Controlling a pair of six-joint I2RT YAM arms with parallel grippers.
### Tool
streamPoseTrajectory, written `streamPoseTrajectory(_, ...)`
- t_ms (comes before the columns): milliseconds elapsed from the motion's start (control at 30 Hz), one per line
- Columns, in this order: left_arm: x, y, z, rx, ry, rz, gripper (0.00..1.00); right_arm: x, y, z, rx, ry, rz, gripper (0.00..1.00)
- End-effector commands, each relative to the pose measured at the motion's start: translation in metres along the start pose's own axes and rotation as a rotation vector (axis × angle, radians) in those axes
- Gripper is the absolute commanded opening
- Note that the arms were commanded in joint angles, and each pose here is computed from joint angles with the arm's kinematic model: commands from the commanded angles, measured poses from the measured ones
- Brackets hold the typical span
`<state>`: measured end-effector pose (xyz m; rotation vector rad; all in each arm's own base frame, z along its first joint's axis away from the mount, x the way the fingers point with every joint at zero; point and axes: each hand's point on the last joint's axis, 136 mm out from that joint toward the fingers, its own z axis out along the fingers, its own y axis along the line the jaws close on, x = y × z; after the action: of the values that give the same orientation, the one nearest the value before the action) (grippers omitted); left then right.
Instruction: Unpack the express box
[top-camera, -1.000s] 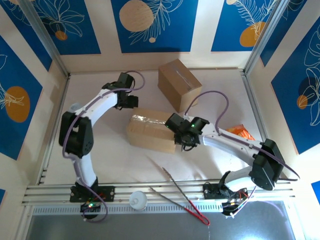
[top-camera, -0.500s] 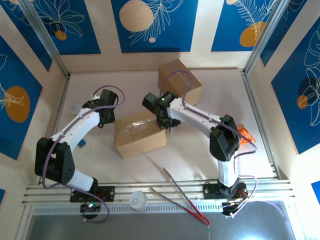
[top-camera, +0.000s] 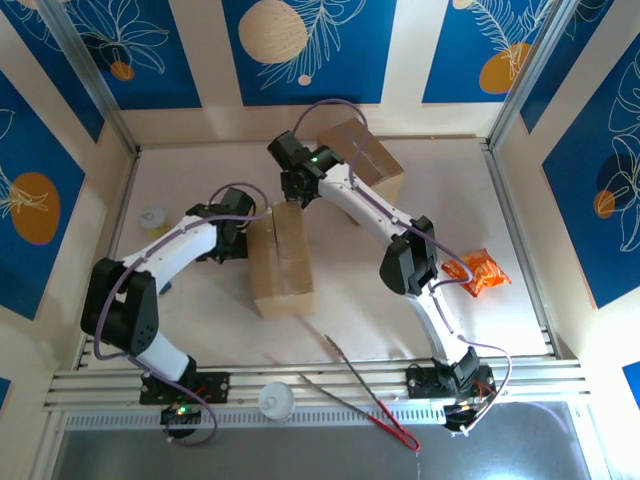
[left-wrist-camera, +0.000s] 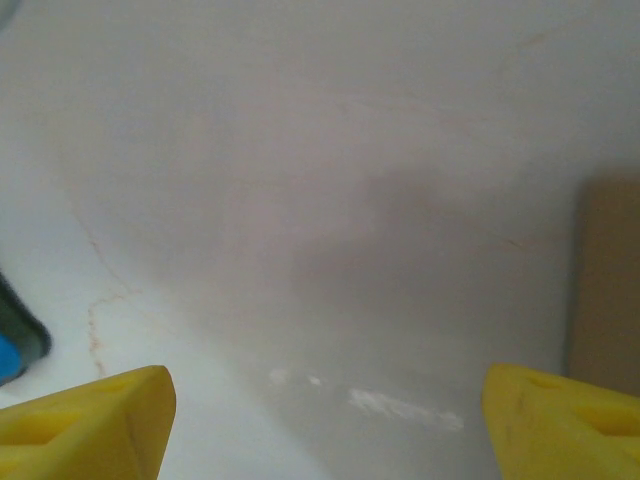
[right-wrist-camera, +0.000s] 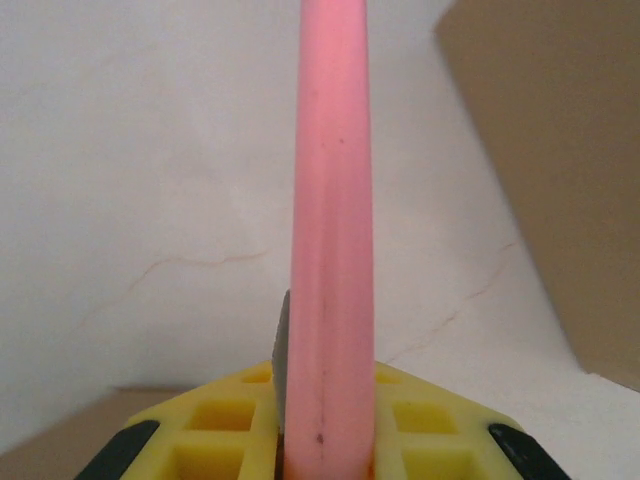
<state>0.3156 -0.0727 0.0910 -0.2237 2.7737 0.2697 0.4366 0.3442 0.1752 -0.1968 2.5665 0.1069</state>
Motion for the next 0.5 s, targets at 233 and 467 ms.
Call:
streamPoseTrajectory(233,0.023,0.013,-0.013,0.022,0.017,-0.039,0.81,-0.010,-0.005,-0.009,-0.008,-0.039,-0.092,0.00)
streamPoseTrajectory(467,0.007,0.040,-0.040,-0.026,-0.040,-0.079,0.81,-0.036,-0.032,-0.065,0.069,-0.160,-0.101,0.00)
